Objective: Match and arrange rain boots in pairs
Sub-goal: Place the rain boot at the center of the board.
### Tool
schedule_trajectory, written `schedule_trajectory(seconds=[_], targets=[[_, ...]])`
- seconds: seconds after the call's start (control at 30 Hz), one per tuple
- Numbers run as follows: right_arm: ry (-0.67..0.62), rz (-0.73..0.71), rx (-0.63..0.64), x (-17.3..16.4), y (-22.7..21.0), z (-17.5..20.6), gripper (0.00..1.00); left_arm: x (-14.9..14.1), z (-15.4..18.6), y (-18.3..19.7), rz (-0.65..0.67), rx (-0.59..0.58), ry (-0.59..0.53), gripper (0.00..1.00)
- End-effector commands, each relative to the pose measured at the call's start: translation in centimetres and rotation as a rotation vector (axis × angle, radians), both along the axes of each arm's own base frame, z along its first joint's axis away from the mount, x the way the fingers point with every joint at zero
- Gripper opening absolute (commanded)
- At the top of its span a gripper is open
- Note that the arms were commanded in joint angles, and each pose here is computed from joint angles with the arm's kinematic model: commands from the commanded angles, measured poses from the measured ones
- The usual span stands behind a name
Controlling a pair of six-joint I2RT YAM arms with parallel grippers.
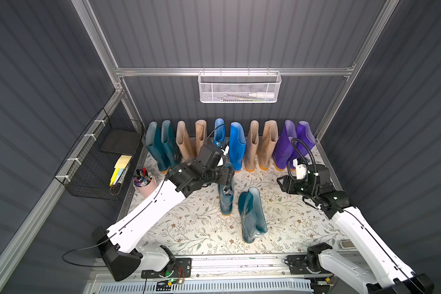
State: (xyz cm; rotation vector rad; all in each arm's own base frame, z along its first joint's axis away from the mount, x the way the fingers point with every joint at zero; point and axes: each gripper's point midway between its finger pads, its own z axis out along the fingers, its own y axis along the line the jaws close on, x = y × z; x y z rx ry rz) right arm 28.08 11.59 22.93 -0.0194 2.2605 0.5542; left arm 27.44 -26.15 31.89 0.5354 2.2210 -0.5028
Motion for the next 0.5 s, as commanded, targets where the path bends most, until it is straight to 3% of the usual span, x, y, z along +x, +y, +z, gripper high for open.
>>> schedule_trajectory(seconds=[0.0,0.13,0.27,0.47], targets=[[0.002,0.061,0.015,-1.8,1.3,2.5,0.67,-0.5,3.3,0.0,-0.038,-0.069,-0.111,0.78],[-0.001,0.118,0.020,-3.7,2.8,5.4,0.68,-1.0,4.5,0.8,-0.044,-0.100,-0.183,0.83],[-0.017,0.160,0.007,-5.7,4.4,7.4,0.70,-1.4,3.6,1.5,-0.044,-0.080,-0.198,0.86],[-0.017,0.223,-0.029,-8.0,7.9,7.2,0.71,-1.7,2.8,2.6,-0.016,-0.068,-0.201,0.86]])
